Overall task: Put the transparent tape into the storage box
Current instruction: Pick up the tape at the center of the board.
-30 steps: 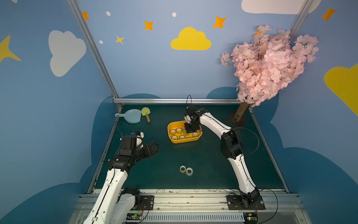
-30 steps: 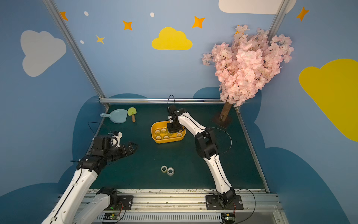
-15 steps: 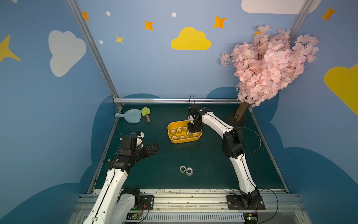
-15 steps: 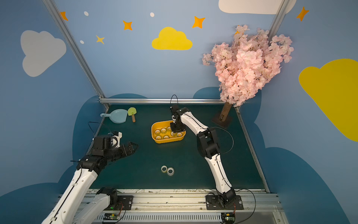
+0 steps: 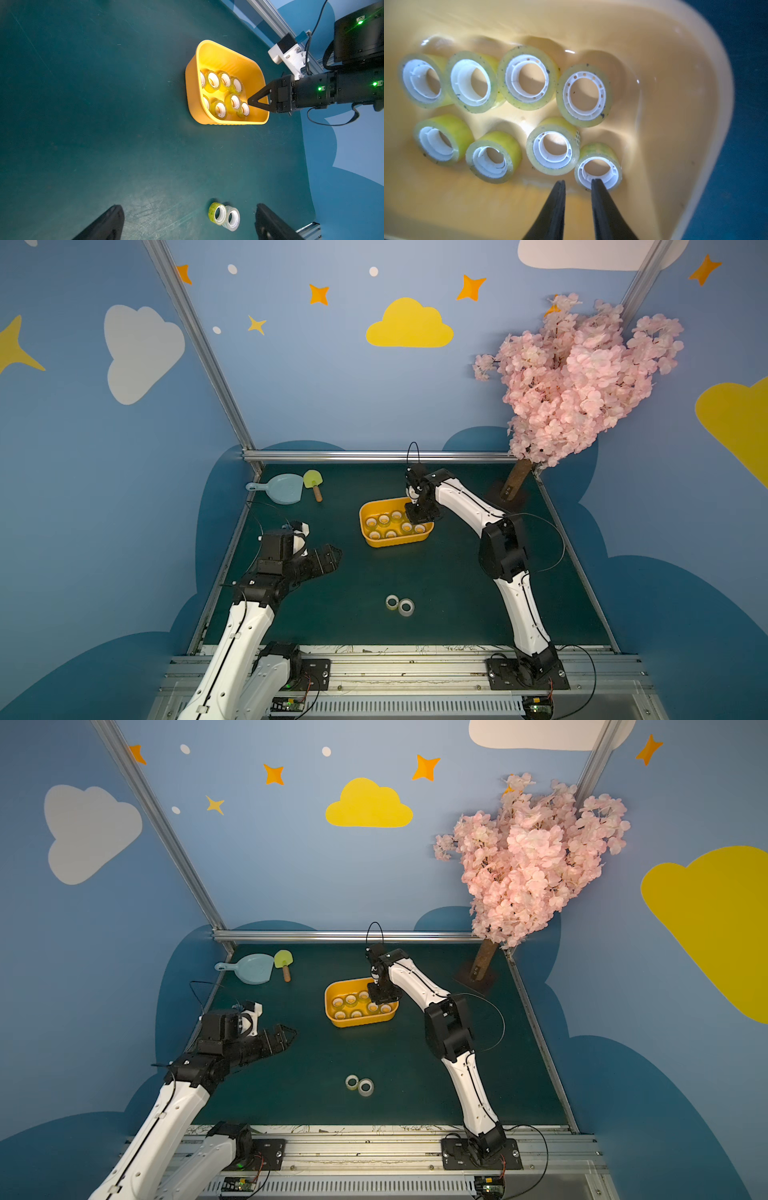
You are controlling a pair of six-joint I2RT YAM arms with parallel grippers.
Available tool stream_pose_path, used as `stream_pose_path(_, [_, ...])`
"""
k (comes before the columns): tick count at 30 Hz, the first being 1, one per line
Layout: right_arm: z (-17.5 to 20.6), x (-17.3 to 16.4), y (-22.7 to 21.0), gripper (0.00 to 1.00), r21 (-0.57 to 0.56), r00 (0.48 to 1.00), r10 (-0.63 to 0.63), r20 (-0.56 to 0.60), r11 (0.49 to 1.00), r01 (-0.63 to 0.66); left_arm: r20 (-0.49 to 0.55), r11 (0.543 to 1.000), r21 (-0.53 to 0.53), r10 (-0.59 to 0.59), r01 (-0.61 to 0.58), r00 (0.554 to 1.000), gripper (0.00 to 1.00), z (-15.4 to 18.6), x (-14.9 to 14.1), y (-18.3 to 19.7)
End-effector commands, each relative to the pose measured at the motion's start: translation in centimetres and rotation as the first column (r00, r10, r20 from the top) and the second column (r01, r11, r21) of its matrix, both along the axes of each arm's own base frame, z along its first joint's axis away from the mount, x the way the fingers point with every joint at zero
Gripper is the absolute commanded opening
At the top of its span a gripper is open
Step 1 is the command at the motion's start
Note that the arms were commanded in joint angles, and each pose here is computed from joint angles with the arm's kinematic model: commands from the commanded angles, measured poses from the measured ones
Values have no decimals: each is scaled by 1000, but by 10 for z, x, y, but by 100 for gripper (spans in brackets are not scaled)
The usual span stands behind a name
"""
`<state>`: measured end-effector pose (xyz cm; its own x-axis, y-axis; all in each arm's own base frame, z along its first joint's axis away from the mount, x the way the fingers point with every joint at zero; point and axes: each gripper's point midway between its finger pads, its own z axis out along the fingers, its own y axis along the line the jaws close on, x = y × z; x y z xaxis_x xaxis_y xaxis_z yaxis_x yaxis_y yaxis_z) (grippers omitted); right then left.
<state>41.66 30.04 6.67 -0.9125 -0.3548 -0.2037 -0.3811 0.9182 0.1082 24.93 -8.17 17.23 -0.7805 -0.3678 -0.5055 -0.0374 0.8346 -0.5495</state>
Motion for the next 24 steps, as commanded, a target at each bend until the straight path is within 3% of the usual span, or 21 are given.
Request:
stream_pose_path(1, [15, -12, 14, 32, 29, 999, 32, 20, 999, -33, 7, 1000, 4, -5, 5, 1000, 100, 3, 1, 0])
stream_pose_path(8, [97, -5, 28, 40, 135, 981, 53, 186, 988, -79, -23, 1000, -5, -15, 15, 1000, 100, -4, 1, -3])
stream_pose_path(13, [147, -34, 24, 42, 199, 965, 65, 252, 973, -118, -58, 998, -21, -53, 51, 997, 100, -10, 0, -12])
stream_pose_path(20, [139, -120, 3, 41, 259, 969, 82, 232, 955, -143, -94, 997, -14, -77, 76, 993, 100, -16, -2, -18])
stream_pose_path(24, [111, -181, -13, 42, 289, 978, 103, 181, 945, -153, -101, 997, -5, -74, 74, 992, 100, -17, -2, -17])
